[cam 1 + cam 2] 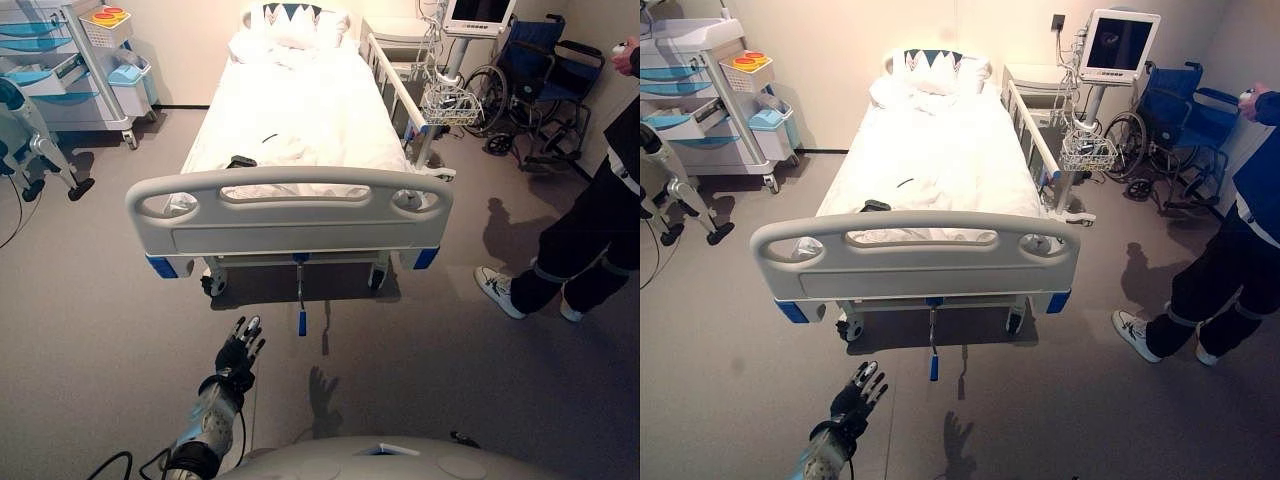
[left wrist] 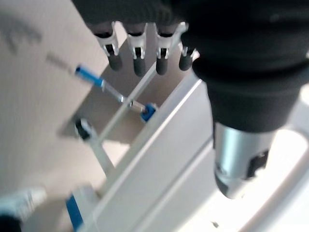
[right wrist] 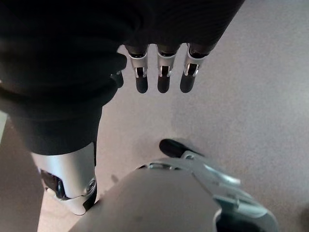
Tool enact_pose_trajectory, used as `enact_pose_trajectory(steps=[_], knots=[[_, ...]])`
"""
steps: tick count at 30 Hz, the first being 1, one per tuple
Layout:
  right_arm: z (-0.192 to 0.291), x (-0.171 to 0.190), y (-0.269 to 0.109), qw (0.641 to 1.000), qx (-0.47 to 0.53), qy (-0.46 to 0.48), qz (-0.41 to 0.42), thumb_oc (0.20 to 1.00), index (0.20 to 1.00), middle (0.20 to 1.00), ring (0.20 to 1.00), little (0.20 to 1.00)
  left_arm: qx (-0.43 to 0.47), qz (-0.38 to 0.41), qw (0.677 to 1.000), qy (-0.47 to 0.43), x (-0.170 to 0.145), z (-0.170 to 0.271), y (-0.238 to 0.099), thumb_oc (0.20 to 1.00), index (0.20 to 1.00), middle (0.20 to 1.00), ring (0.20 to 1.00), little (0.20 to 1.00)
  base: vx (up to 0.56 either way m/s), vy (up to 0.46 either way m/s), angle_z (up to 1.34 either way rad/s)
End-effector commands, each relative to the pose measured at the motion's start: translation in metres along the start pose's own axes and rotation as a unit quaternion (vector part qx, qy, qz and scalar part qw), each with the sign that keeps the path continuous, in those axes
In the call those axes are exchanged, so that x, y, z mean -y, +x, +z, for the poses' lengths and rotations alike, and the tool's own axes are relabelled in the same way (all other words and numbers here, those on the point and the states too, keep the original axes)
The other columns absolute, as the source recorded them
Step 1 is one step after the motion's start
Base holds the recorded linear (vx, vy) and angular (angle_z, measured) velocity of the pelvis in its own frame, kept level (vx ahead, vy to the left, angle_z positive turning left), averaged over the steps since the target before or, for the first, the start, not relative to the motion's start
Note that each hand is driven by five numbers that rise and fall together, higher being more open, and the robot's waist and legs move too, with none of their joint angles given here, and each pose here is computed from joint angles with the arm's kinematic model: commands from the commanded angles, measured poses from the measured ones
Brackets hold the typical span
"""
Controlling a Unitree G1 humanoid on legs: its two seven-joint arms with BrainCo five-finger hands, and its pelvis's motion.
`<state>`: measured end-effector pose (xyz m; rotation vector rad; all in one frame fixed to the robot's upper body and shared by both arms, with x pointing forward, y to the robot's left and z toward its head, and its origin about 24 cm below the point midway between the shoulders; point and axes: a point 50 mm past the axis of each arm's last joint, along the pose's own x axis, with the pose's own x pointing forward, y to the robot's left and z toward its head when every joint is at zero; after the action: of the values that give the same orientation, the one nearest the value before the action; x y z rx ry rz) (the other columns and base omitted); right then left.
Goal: Raise the hospital bed
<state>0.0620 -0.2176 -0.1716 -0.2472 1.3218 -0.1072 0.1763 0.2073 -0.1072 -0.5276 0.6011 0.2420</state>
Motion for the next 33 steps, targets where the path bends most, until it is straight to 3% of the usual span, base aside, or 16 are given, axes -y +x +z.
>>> enact_pose_trajectory(steps=[1,11,18,19,22,23,26,28,33], knots=[[0.017,0.005,0.002,1.000,0.015,-0.015,-0.010,1.000,1.000,1.000,1.000,1.000,0.055,-0.040,0.995,0.079,0.028,0.028,0.012,1.000,1.000,1.000,1.000,1.000,0.00,0.000,0.00],[0.018,0.009,0.002,1.000,0.012,-0.012,-0.017,1.000,1.000,1.000,1.000,1.000,0.025,-0.025,0.995,0.097,0.023,0.017,0.012,1.000,1.000,1.000,1.000,1.000,0.00,0.000,0.00],[0.020,0.009,0.002,1.000,0.014,-0.017,-0.019,1.000,1.000,1.000,1.000,1.000,-0.018,0.002,0.971,0.238,0.007,0.008,0.012,1.000,1.000,1.000,1.000,1.000,0.00,0.000,0.00],[0.021,0.009,0.002,0.999,0.014,-0.021,-0.019,1.000,1.000,1.000,1.000,1.000,-0.044,0.015,0.955,0.292,-0.002,0.000,0.012,1.000,1.000,1.000,1.000,1.000,0.00,0.000,0.00],[0.020,0.010,0.002,0.999,0.012,-0.023,-0.021,1.000,1.000,1.000,1.000,1.000,-0.083,0.039,0.946,0.312,-0.012,-0.012,0.010,1.000,1.000,1.000,1.000,1.000,0.00,-0.003,-0.02],[0.020,0.010,0.002,0.999,0.011,-0.029,-0.021,1.000,1.000,1.000,1.000,1.000,-0.124,0.049,0.918,0.372,-0.022,-0.023,0.007,1.000,1.000,1.000,1.000,1.000,0.00,-0.003,-0.05],[0.021,0.009,0.003,0.999,0.010,-0.034,-0.021,1.000,1.000,1.000,1.000,1.000,-0.176,0.074,0.905,0.379,-0.036,-0.039,-0.001,1.000,1.000,1.000,1.000,1.000,0.01,-0.009,-0.08],[0.023,0.009,0.003,0.999,0.011,-0.042,-0.019,1.000,1.000,1.000,1.000,1.000,-0.234,0.087,0.879,0.407,-0.051,-0.056,-0.014,1.000,1.000,1.000,1.000,1.000,0.01,-0.006,-0.09],[0.021,0.010,0.003,0.999,0.007,-0.043,-0.016,1.000,1.000,1.000,1.000,1.000,-0.275,0.137,0.888,0.343,-0.072,-0.069,-0.033,1.000,1.000,1.000,1.000,1.000,0.01,-0.001,-0.02]])
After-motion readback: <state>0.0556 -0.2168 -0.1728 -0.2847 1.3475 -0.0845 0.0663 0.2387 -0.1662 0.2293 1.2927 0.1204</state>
